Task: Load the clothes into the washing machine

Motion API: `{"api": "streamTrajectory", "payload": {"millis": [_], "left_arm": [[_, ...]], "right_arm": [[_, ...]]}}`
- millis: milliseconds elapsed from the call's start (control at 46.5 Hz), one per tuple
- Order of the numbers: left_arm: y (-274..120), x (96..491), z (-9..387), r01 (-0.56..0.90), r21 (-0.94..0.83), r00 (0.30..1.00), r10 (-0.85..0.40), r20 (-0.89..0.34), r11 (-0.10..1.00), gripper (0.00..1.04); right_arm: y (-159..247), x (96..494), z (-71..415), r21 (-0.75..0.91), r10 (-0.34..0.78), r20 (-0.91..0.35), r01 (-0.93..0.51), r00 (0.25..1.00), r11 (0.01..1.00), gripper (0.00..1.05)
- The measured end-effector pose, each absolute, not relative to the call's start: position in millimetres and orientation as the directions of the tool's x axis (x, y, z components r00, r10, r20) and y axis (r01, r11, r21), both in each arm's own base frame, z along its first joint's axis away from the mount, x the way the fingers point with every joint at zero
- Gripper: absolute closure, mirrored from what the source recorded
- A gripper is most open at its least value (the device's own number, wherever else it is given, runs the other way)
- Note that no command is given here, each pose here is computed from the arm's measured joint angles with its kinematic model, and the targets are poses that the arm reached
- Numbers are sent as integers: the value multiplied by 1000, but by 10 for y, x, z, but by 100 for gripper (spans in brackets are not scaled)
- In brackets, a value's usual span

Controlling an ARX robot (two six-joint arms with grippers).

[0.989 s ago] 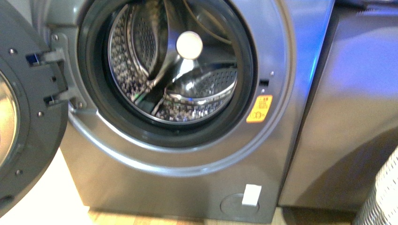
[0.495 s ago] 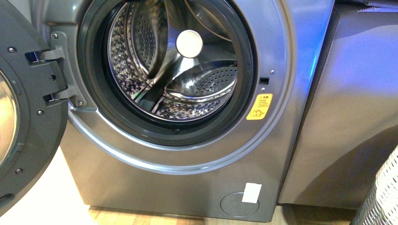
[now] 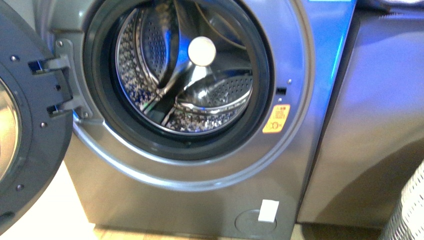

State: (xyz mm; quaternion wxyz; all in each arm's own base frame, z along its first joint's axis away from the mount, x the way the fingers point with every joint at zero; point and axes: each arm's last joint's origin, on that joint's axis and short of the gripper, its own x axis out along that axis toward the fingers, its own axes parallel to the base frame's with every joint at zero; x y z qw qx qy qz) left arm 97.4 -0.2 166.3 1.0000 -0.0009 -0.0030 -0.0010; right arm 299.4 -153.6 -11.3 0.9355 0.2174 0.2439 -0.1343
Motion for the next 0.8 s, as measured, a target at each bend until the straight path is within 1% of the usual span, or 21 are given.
{"api": "streamTrajectory", "payload": {"millis": [237, 452, 624, 796], "left_arm": [[-2, 974, 1663, 2, -2, 1000, -2, 6, 1000, 6], [-2, 974, 1663, 2, -2, 1000, -2, 6, 1000, 6], [-2, 974, 1663, 2, -2, 1000, -2, 6, 1000, 6], [-2, 974, 1663, 2, -2, 1000, -2, 6, 1000, 6]], "right_arm": [[-1380, 2847, 601, 307, -118, -345, 231, 931, 923, 95], [-1211, 2704, 1259, 254, -88, -173, 131, 981, 958, 95], [-1156, 2597, 1807, 216, -85, -40, 91, 996, 972, 95], [-1127, 2549, 2408, 169, -73, 97, 56, 993, 984, 95]]}}
